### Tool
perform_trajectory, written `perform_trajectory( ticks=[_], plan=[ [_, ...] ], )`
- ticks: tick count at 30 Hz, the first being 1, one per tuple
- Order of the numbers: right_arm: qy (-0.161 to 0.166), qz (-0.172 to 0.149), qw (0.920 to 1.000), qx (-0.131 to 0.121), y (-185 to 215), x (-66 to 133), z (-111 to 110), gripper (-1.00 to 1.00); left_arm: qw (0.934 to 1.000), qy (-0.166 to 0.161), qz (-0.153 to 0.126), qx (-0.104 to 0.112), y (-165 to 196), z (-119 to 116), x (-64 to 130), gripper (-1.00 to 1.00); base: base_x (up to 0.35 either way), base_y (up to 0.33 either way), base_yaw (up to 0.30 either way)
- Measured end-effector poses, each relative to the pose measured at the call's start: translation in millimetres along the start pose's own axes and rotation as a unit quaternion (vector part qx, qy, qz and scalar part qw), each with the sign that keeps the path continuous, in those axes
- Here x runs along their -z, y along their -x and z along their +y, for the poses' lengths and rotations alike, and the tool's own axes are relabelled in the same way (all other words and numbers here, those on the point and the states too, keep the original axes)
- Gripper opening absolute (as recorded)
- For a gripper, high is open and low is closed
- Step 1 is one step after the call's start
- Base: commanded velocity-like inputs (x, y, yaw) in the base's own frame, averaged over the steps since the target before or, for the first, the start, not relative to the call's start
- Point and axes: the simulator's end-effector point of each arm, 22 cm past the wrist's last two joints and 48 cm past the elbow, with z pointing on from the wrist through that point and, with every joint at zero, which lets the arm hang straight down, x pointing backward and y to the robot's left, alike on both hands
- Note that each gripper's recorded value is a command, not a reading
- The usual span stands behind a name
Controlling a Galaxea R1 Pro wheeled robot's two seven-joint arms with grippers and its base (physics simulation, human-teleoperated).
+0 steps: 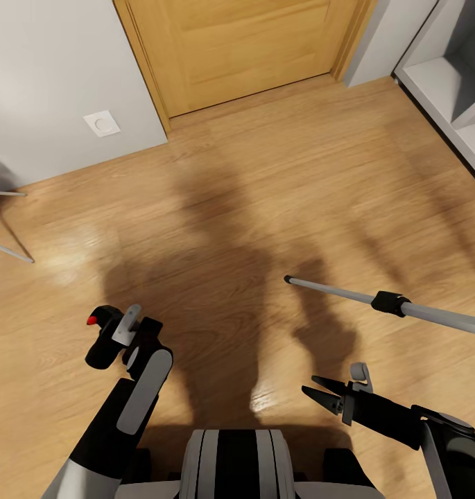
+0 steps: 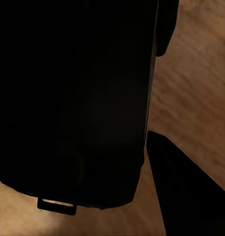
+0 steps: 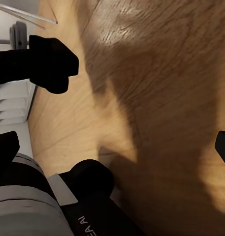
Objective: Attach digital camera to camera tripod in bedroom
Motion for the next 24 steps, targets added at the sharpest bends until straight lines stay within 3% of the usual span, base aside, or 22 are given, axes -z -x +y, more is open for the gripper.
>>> perform_trajectory(
  ticks=[12,24],
  plan=[
    [0.001,0.000,1.0000,0.000,0,-0.5,1,1.00,0.9989,-0.026,0.015,-0.036,-20,-13,12.1,-1.00,0.000,0.000,0.000],
    [0.005,-0.010,0.9998,0.018,11,4.4,15,1.00,0.9983,-0.047,0.005,-0.033,-5,-26,26.7,-1.00,0.000,0.000,0.000]
  ],
)
